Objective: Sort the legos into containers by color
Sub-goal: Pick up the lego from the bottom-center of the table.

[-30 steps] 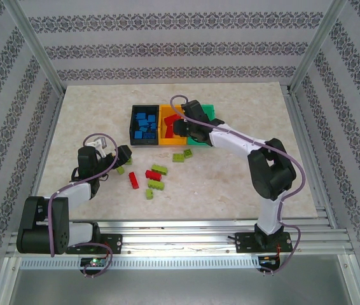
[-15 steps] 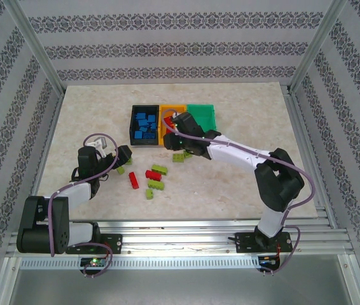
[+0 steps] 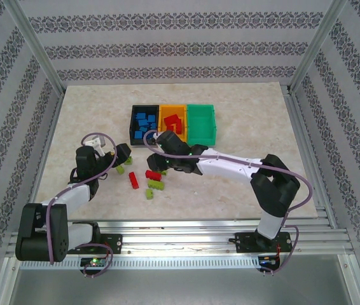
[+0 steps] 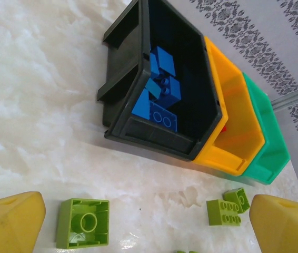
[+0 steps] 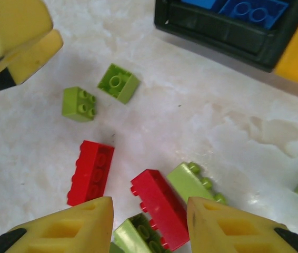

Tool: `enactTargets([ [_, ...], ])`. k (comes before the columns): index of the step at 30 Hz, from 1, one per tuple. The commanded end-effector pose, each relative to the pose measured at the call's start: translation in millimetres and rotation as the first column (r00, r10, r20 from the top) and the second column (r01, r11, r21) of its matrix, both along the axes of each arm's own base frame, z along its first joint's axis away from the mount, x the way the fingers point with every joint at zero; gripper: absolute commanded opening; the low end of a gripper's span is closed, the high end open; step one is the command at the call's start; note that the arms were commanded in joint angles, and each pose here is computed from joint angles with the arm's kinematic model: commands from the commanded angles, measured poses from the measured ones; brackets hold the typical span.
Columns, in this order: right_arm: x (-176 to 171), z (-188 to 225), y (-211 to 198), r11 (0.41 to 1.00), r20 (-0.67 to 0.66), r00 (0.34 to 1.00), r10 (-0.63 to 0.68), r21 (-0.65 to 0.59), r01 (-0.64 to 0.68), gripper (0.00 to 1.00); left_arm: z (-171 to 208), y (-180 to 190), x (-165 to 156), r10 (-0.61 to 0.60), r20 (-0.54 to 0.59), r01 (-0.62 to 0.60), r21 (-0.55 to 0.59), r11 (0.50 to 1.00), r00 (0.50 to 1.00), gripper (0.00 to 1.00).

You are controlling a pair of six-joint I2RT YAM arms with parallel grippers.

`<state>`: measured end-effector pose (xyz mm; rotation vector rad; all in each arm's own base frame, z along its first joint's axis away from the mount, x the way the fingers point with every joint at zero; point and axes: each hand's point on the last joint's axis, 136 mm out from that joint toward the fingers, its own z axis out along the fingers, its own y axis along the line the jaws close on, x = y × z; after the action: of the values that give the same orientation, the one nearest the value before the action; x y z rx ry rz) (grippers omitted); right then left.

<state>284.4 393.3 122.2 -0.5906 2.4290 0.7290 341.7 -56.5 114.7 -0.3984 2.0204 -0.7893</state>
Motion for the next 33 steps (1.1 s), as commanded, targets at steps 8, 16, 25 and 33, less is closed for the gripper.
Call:
enactTargets([
  [8,-40.2,-28.9,45.1,0.995,-0.084,0.992,0.098,0.031,-0.096,0.43,-1.1,8.0,-0.7,0.027,-0.004,-0.027,0.017,0.999,1.0,1.0],
  [16,-54.3,-44.9,66.7,0.99,-0.085,0.987,0.138,-0.013,-0.139,0.44,-7.4,12.9,-1.1,0.053,-0.025,-0.052,0.033,0.998,0.998,1.0],
  [25,-50.1,-54.8,87.0,0.987,-0.069,0.987,0.144,-0.06,-0.148,0.49,-9.9,15.8,-1.7,0.067,-0.033,-0.066,0.032,0.997,0.997,1.0],
  [33,-32.4,-78.9,79.9,0.982,-0.037,0.997,0.063,-0.177,-0.068,0.51,-8.5,16.3,-1.6,0.069,-0.028,-0.068,0.027,0.997,0.997,1.0],
])
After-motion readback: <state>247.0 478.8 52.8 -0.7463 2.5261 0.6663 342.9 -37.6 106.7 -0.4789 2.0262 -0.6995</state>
